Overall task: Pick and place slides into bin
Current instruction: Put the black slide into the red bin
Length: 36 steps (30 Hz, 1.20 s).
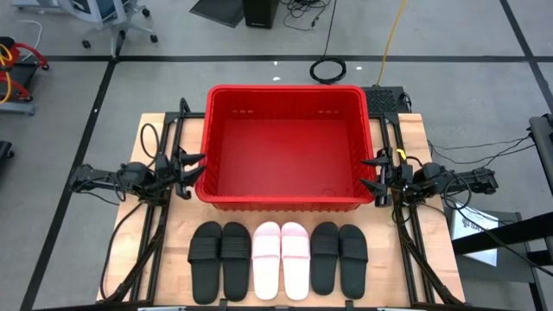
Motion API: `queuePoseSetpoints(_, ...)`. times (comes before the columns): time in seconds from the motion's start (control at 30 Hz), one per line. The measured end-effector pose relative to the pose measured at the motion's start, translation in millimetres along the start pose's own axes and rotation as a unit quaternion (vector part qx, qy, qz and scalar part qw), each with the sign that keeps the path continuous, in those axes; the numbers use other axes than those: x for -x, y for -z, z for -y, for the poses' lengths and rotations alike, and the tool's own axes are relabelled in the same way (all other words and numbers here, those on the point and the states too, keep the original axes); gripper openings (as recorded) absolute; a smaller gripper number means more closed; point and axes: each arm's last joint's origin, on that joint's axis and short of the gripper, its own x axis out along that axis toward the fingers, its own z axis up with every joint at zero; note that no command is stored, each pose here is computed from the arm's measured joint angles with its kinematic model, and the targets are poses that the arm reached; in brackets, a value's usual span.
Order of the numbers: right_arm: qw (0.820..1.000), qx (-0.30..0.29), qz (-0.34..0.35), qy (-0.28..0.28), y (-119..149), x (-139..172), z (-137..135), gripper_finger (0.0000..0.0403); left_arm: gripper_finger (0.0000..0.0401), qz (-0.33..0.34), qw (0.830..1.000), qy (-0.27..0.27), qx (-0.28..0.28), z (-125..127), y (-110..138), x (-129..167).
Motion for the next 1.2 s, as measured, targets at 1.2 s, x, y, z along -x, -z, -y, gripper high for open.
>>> queuePoseSetpoints(1.2, 0.982, -0.059, 0.125, -0.132, -45.8, -8.5, -3.3, 0.0254, 0.0202, 0.098, 0.989, 0.107, 0.010, 13.1, -75.0, -8.8)
